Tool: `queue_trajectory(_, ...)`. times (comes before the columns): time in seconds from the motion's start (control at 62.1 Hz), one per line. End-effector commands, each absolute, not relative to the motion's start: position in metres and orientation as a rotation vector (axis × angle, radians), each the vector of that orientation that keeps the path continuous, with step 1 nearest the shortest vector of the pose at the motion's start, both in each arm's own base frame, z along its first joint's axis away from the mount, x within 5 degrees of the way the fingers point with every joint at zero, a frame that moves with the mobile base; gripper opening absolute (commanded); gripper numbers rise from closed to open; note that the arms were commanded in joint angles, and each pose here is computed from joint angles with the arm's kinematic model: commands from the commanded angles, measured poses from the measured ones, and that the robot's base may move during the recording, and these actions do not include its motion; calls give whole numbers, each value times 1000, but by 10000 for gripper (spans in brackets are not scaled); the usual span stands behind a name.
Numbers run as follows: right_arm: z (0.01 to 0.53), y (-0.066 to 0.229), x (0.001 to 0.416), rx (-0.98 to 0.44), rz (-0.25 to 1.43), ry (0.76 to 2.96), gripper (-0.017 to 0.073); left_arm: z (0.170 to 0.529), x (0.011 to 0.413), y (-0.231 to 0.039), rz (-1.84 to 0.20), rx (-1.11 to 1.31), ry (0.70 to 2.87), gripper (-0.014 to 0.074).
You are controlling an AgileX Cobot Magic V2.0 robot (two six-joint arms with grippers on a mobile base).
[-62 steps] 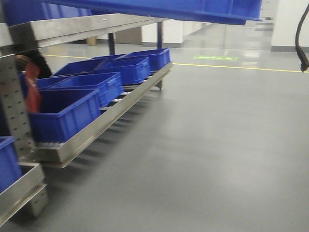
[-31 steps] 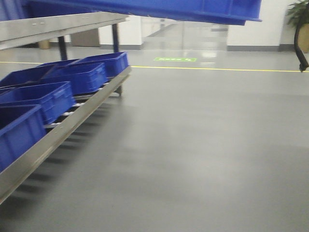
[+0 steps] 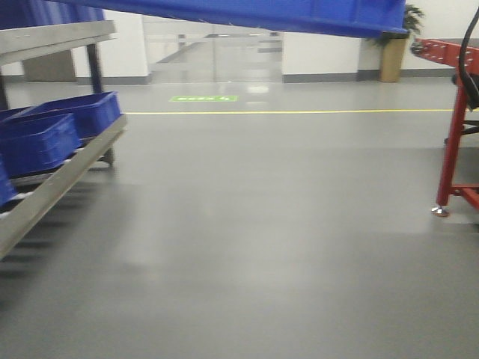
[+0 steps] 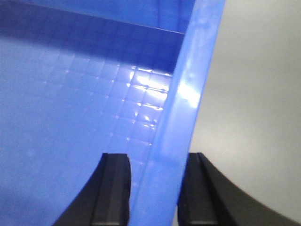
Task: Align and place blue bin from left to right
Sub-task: 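Drive across the floor toward the second rack carrying the bin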
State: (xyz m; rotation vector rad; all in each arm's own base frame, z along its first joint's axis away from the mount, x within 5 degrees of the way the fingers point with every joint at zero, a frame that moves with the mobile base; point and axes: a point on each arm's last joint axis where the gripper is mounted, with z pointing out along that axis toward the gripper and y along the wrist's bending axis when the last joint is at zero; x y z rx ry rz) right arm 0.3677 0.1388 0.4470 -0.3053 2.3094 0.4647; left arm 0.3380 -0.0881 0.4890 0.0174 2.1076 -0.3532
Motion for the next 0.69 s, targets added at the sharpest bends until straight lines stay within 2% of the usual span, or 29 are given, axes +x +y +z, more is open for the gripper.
queue_trajectory(0.0,468,152,363,-253,634,2170,-64,514,323,-107,-591,39,1977,12)
queue_trajectory(0.676,468,152,363,-252,634,2168,-64,514,323,-107,-586,40,1977,12)
